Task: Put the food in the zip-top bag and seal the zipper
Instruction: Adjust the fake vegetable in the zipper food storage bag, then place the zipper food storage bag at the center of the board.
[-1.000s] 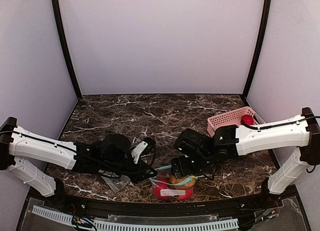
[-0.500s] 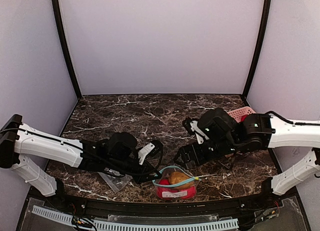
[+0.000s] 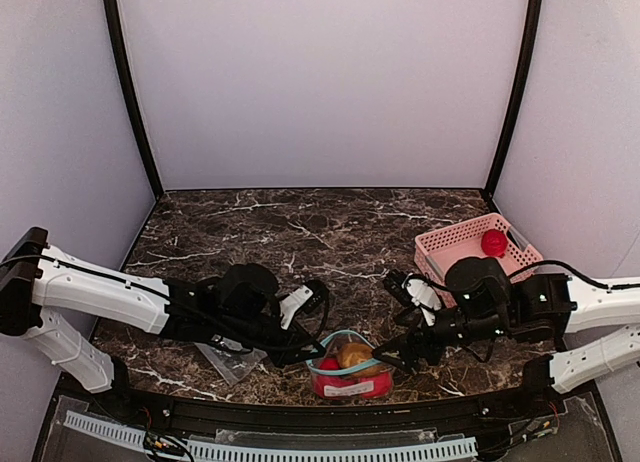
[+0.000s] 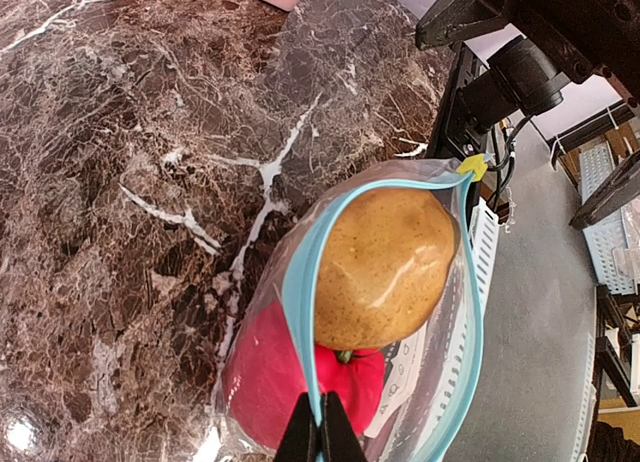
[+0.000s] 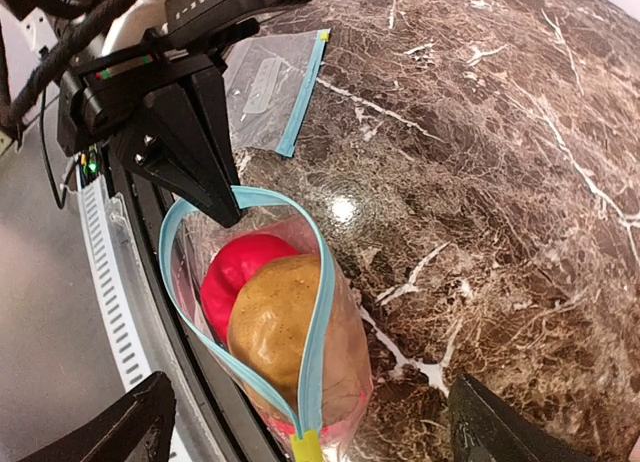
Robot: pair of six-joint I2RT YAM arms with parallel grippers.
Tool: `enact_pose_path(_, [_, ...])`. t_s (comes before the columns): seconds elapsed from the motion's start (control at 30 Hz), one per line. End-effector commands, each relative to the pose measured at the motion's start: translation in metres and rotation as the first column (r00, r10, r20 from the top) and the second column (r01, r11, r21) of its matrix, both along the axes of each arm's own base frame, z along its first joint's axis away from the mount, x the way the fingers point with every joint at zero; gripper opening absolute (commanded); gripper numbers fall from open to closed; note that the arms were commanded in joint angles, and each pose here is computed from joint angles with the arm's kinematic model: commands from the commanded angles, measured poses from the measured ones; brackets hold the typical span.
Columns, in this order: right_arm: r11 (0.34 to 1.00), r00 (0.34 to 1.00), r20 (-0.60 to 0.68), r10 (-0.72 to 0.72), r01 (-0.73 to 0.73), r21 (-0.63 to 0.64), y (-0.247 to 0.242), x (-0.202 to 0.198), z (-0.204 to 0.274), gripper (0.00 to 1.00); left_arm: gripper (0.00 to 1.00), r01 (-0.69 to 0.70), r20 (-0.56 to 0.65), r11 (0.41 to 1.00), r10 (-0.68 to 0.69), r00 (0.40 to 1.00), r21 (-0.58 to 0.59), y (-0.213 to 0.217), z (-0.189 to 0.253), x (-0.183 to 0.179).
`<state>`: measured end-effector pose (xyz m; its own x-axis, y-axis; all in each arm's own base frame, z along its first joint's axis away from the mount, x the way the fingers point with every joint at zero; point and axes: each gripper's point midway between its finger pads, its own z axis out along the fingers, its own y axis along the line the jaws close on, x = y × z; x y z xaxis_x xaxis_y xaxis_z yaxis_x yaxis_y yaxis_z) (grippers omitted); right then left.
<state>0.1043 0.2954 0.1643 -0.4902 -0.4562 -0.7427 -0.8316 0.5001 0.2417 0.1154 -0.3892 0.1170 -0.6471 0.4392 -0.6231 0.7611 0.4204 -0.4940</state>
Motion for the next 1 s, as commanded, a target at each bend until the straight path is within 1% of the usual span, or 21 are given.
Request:
enact_pose_path(0.0, [0.992,0.987,0.108,0.118,-0.114,-0.048,0.015,-0.005,-0.006,0.92,0.01,0.018,-0.001,1.0,-0.018,1.0,0.013,-0.002,0.002,-0.001])
enact_pose_path(0.07, [0.987,0.979,0.128,0.155,-0.147,-0.071,0.02,-0.008,-0.011,0.92,0.01,0.017,0.0,1.0,-0.017,1.0,0.014,-0.002,0.002,-0.001])
enact_pose_path(0.2, [0.975,0.961,0.163,0.222,-0.216,-0.056,0.035,-0.017,-0.01,0.93,0.01,0.015,-0.002,1.0,-0.015,1.0,0.017,-0.002,0.002,-0.001])
enact_pose_path(0.3, [0.973,0.957,0.175,0.231,-0.223,-0.065,0.04,-0.016,-0.015,0.94,0.01,0.017,-0.004,1.0,-0.017,1.0,0.018,-0.002,0.001,-0.002])
enact_pose_path(0.57, [0.964,0.938,0.235,0.255,-0.226,-0.144,0.051,-0.007,-0.029,0.94,0.01,0.022,-0.009,1.0,-0.022,1.0,0.017,-0.002,0.001,-0.003])
enact_pose_path(0.67, [0.961,0.929,0.26,0.262,-0.227,-0.16,0.056,-0.003,-0.028,0.91,0.01,0.024,-0.012,1.0,-0.023,1.0,0.019,-0.003,0.0,-0.003])
enact_pose_path(0.7, [0.962,0.929,0.265,0.259,-0.224,-0.154,0.058,-0.002,-0.026,0.9,0.01,0.025,-0.013,1.0,-0.025,1.0,0.017,-0.004,0.001,-0.003])
enact_pose_path(0.73, [0.963,0.929,0.268,0.257,-0.222,-0.153,0.059,-0.001,-0.025,0.86,0.01,0.025,-0.014,1.0,-0.025,1.0,0.018,-0.004,0.0,-0.003])
enact_pose_path(0.87, [0.964,0.929,0.27,0.254,-0.219,-0.154,0.063,0.0,-0.024,0.62,0.01,0.029,-0.017,0.999,-0.029,0.999,0.017,-0.006,0.0,-0.003])
enact_pose_path(0.97, [0.959,0.929,0.254,0.267,-0.229,-0.168,0.063,-0.001,-0.028,0.47,0.01,0.03,-0.017,0.999,-0.03,0.999,0.015,-0.007,0.001,-0.003])
